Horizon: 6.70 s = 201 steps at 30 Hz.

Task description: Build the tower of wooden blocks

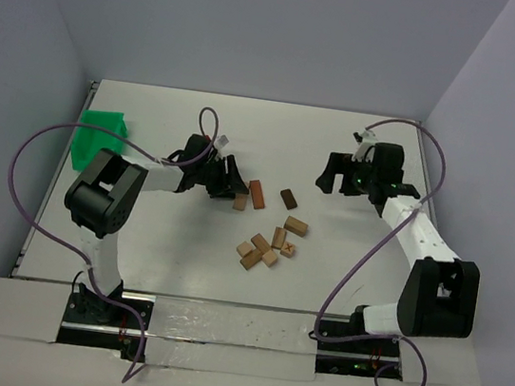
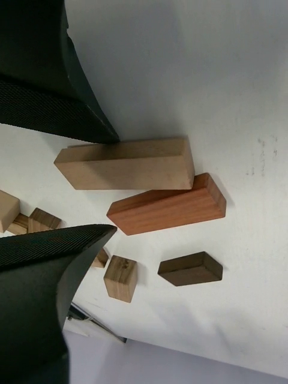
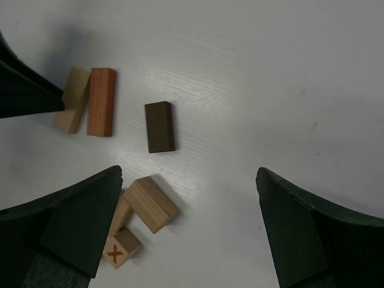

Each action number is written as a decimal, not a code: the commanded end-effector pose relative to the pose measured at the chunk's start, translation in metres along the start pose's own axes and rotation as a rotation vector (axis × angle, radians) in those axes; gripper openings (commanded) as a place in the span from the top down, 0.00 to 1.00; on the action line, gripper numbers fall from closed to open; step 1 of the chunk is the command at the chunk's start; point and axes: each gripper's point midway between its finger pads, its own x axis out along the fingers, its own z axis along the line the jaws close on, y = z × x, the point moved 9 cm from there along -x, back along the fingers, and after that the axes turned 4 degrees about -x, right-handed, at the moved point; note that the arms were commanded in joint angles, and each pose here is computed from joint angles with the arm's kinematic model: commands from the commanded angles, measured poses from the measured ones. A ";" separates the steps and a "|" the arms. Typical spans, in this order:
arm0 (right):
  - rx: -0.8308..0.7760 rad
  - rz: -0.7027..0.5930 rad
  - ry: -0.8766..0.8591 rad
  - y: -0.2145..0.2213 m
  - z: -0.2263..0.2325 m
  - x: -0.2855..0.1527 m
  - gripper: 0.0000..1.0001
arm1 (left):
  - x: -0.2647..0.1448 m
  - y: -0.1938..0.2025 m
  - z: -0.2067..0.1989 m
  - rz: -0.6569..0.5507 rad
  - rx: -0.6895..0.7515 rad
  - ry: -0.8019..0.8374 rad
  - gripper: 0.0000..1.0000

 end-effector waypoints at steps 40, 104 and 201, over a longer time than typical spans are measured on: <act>-0.004 0.413 -0.311 0.041 0.126 0.152 0.46 | -0.012 0.001 -0.001 0.122 0.196 -0.034 0.65; 0.092 0.623 -0.188 0.100 0.109 0.173 0.90 | 0.013 -0.006 0.025 0.097 0.143 -0.188 0.76; 0.127 0.652 -0.118 0.104 0.092 0.171 0.76 | -0.001 0.037 0.031 0.180 0.195 -0.210 0.77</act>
